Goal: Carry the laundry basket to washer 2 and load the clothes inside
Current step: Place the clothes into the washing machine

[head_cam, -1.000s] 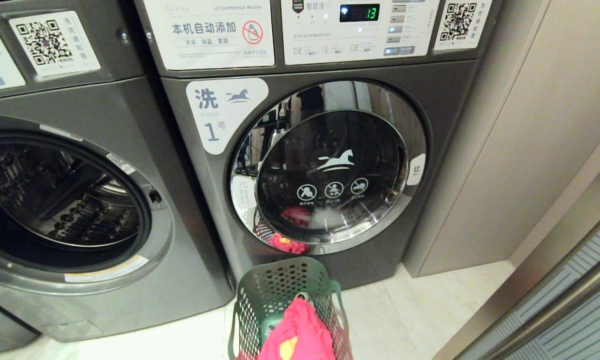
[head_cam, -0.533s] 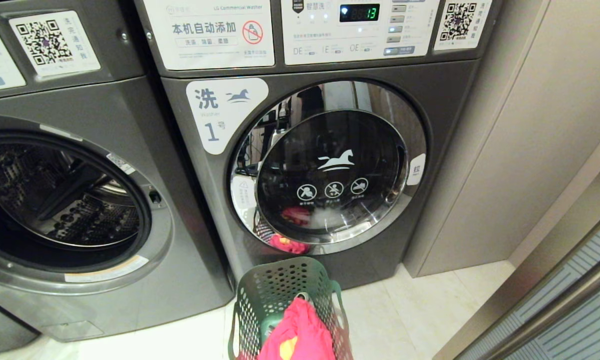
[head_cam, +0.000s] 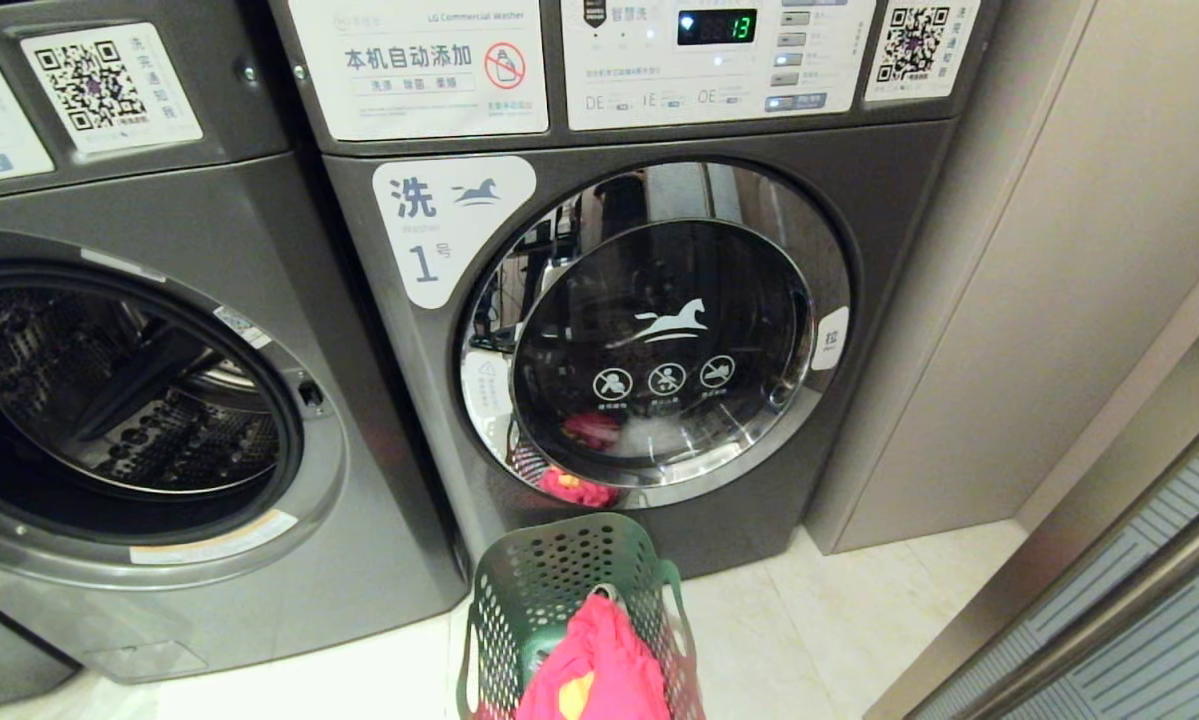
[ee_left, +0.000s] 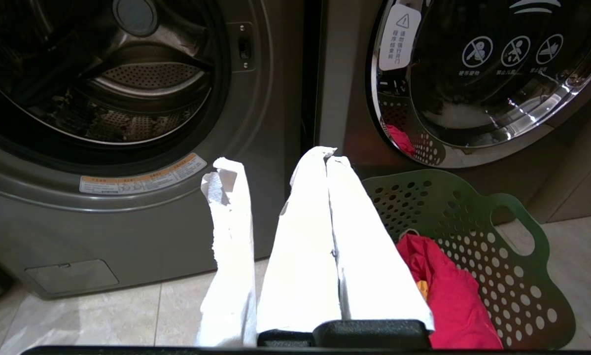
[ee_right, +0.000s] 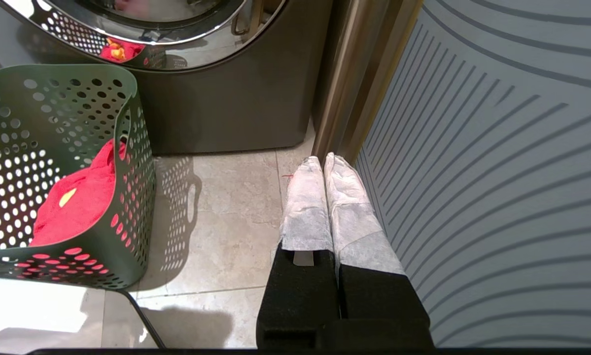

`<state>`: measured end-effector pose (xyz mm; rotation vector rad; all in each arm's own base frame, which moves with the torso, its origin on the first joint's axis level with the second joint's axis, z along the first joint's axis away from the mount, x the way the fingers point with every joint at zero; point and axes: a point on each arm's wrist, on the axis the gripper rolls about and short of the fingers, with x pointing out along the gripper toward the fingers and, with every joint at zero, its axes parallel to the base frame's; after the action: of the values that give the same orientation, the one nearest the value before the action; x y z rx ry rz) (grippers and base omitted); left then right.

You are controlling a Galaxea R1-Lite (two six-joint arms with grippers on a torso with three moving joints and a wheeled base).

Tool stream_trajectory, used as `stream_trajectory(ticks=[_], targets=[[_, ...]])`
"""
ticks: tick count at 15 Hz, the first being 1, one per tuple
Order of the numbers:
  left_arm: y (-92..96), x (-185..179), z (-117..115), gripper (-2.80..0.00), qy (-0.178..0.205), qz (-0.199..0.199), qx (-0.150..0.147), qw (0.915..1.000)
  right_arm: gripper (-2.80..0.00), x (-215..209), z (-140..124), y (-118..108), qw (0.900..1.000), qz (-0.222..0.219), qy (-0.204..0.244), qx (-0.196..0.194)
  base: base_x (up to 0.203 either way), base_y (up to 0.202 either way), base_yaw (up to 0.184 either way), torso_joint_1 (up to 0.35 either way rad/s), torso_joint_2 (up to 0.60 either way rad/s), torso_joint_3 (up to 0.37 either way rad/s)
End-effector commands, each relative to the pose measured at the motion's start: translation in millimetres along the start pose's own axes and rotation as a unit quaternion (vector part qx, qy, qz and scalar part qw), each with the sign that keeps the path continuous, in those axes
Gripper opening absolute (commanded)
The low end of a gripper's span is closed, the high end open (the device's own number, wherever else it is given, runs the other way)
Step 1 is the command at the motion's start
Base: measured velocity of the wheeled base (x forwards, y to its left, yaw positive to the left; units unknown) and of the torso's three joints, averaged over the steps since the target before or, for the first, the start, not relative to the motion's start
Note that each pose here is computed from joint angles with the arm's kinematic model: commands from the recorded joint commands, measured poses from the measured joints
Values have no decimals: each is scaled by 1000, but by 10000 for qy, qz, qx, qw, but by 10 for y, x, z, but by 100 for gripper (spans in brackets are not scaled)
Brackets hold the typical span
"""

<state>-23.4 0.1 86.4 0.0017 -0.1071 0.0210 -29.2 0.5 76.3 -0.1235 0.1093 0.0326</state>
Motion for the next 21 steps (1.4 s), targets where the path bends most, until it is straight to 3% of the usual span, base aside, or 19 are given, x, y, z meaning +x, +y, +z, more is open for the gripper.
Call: stream_trajectory(ticks=[1,10,21], targets=[[0,21,-114,-280,206,2,1,9998,-280,0,-1,0,10000,3,4,3,0,0,0,0,0,0],[0,21,-113,-280,202,2,1,9998,-280,2,-5,1,10000,3,12,34,4,-8,159,3,4,1],[-1,22,-112,-280,199,-5,-15,9998,-280,0,-2,0,10000,2,0,34,0,0,0,0,0,0]])
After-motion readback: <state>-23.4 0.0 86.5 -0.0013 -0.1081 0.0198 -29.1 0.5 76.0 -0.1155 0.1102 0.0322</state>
